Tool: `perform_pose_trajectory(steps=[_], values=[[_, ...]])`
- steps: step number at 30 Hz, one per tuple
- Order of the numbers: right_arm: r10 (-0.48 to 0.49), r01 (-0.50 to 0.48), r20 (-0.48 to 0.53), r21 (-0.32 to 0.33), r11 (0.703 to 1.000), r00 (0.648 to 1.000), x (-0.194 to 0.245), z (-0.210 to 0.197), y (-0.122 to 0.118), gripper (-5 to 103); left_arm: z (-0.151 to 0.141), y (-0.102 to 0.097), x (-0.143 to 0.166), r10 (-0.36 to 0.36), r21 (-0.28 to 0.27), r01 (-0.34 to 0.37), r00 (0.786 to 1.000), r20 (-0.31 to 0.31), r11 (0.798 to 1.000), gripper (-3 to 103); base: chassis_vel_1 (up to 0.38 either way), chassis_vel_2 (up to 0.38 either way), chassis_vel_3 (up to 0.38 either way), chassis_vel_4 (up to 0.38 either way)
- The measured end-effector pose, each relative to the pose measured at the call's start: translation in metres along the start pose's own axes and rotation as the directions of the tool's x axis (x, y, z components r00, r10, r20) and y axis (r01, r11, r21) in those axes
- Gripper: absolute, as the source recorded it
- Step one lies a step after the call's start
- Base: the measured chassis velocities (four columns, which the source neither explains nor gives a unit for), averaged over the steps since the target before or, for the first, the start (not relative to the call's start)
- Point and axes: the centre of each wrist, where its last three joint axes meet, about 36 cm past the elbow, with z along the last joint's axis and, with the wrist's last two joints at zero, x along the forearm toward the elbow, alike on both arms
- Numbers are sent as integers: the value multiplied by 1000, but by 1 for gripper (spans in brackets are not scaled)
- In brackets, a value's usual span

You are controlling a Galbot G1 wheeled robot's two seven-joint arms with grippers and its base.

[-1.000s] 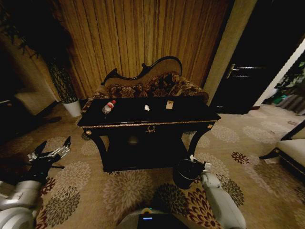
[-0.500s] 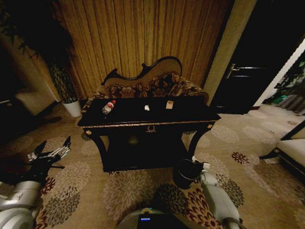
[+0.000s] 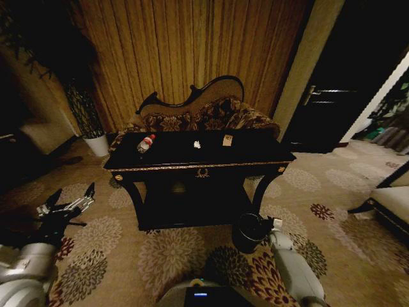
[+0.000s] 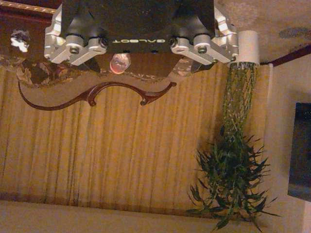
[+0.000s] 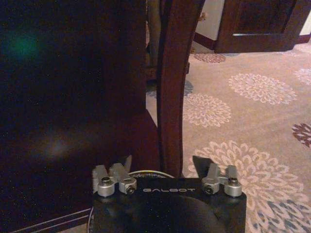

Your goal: Move to the front of the table and place the trash on the table into the trash bin.

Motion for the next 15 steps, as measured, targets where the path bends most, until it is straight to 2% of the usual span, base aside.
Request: perform_pose_trajectory(steps=[4,6,9,15], values=[[-2,2,0,0,1000,1000,3,0,0,90,0,0,1,-2,1,2,1000,2,1000,100,0,0,0,0],[-3,3,0,0,1000,1000,3,0,0,90,0,0,1,-3,1,3,1000,2,1000,100,0,0,0,0],[-3,3,-1,0,1000,1000,4,0,0,100,0,1,1,-5,0,5,1000,5,1000,100,0,0,0,0],[-1,1,-7,0,1000,1000,6,3,-2,100,1,1,1,-6,3,6,1000,6,1000,100,0,0,0,0]])
